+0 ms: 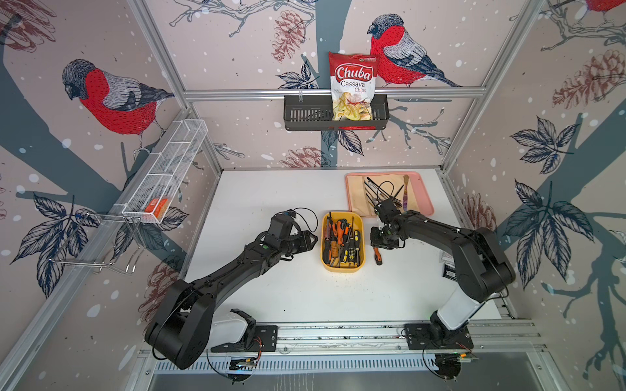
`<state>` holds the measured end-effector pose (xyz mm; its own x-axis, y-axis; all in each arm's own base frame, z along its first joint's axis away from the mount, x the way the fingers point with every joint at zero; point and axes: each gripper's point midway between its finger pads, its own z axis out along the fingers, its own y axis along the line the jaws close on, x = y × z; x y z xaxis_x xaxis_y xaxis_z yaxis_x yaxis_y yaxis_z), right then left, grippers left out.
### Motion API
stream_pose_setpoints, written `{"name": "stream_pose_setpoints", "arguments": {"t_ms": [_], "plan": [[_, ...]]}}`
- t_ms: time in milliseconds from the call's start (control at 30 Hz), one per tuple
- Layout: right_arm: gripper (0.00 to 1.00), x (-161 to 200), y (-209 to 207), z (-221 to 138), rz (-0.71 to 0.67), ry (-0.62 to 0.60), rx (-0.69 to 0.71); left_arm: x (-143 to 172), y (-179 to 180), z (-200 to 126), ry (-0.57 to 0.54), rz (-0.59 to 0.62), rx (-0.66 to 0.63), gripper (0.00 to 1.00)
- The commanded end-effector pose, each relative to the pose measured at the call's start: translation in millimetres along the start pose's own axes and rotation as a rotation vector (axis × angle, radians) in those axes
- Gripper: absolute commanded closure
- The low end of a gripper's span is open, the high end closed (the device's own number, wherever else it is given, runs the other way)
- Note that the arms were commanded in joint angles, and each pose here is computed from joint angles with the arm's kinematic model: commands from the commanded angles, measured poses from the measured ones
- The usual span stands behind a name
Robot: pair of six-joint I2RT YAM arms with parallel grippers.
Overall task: Take out the screwdriver from the storage box
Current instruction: Place the screwdriver at the center of the board, then pick up the screwdriver from the storage box.
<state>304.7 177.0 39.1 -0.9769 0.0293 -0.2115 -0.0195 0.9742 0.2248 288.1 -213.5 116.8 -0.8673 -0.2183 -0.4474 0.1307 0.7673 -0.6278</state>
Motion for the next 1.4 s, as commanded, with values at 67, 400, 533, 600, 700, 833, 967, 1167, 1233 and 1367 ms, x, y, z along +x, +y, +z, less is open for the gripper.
{"name": "stream_pose_setpoints", "arguments": {"t_ms": [67,400,533,600,700,833,967,1167,1233,1367], "plan": [[0.63,-6.2,3.3,-22.1,-0.001,-0.039,-0.023,-3.3,-6.8,-2.3,0.007,0.001,-0.025,0.48],[0.64,-13.5,27.7,-73.6,-0.062,-0.191,-0.198,-9.5,-39.4,12.8,0.042,0.024,-0.068,0.55],[0.64,-5.8,39.2,-89.8,-0.102,-0.228,-0.291,-11.1,-56.5,29.1,0.073,0.061,-0.129,0.53],[0.64,-0.7,42.3,-95.8,-0.117,-0.243,-0.326,-7.8,-61.4,39.3,0.099,0.078,-0.162,0.53],[0.64,9.1,48.7,-107.2,-0.155,-0.263,-0.388,-4.9,-67.9,54.5,0.128,0.081,-0.193,0.53],[0.62,20.6,53.6,-117.8,-0.183,-0.286,-0.453,-3.2,-78.3,73.8,0.15,0.09,-0.212,0.53],[0.62,30.3,53.7,-117.9,-0.183,-0.278,-0.481,-0.7,-81.7,92.9,0.18,0.106,-0.272,0.53],[0.62,36.2,49.2,-117.3,-0.183,-0.283,-0.481,1.7,-66.8,108.6,0.19,0.102,-0.388,0.53],[0.61,36.7,48.1,-116.8,-0.185,-0.285,-0.479,3.5,-60.1,110.7,0.19,0.093,-0.418,0.53],[0.61,37.7,45.6,-113.5,-0.19,-0.279,-0.47,5.8,-53.4,113.5,0.181,0.09,-0.454,0.53]]}}
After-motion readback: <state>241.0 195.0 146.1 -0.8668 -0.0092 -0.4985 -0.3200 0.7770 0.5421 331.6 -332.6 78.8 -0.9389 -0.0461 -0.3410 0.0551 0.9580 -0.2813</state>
